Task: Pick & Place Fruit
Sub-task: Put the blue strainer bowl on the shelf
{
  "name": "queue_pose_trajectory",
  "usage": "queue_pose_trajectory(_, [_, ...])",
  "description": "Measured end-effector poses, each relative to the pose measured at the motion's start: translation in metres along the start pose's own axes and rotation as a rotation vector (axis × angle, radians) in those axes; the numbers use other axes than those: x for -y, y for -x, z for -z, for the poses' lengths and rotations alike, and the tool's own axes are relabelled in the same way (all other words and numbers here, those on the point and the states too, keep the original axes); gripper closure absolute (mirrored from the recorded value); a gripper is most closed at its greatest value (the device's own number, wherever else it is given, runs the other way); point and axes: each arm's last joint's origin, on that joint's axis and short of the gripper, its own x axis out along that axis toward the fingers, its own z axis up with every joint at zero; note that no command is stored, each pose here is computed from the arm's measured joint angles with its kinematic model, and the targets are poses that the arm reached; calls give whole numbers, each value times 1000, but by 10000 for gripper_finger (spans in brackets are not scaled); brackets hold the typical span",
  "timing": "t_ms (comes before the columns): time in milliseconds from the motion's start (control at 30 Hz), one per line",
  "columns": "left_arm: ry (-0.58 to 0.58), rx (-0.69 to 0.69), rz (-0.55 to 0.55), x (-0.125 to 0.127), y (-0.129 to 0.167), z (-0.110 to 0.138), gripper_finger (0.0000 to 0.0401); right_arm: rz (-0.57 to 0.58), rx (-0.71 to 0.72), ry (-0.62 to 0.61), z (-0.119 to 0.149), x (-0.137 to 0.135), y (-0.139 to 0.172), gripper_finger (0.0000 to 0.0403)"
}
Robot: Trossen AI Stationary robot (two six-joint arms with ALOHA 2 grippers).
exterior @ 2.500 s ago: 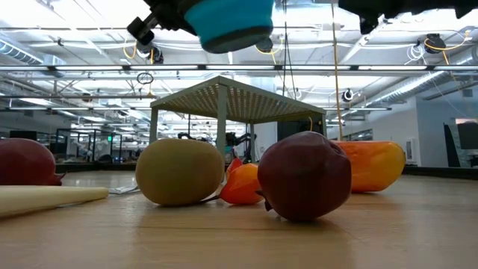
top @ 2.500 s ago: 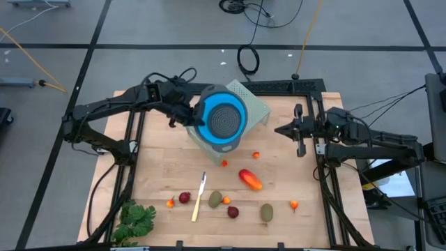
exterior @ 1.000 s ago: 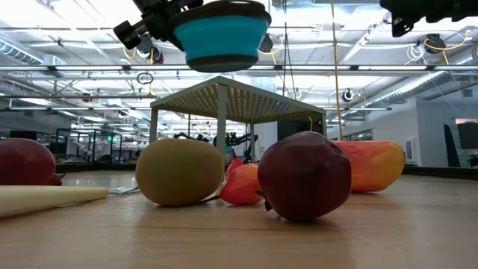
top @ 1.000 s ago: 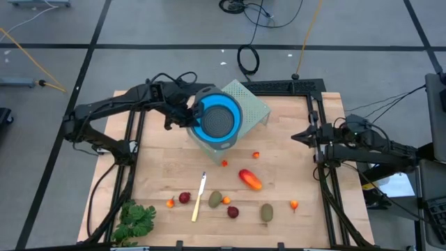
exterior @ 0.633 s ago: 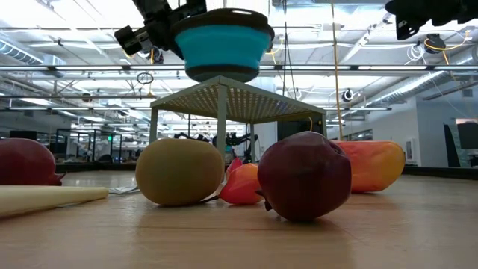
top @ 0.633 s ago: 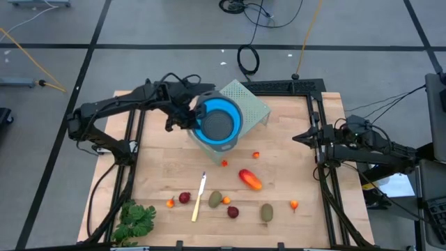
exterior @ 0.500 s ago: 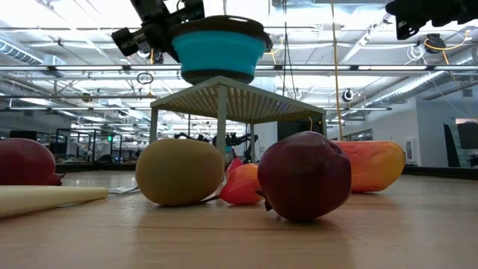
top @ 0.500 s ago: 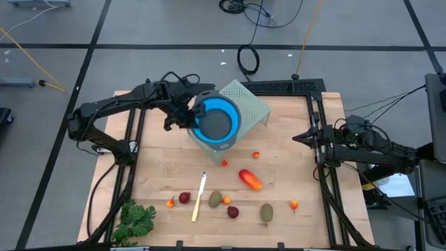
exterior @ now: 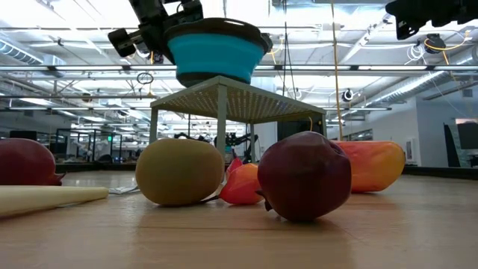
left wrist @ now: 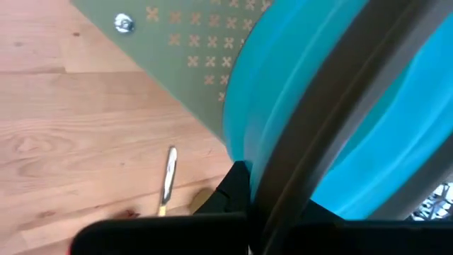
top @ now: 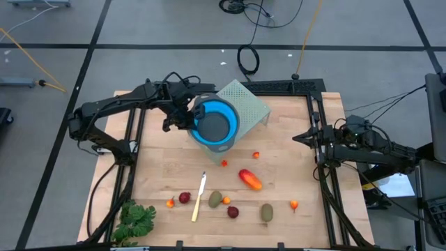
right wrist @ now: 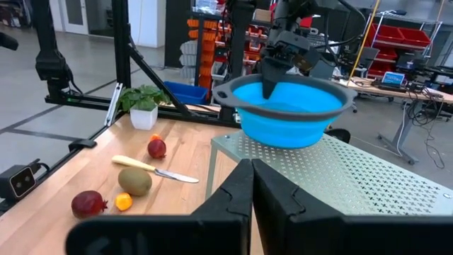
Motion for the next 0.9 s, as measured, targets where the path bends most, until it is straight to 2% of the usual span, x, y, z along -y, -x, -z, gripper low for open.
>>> queue_pose_trajectory(900, [-15, 24, -5, 0, 0, 1, 395, 1, 0, -27, 0, 0, 0, 403])
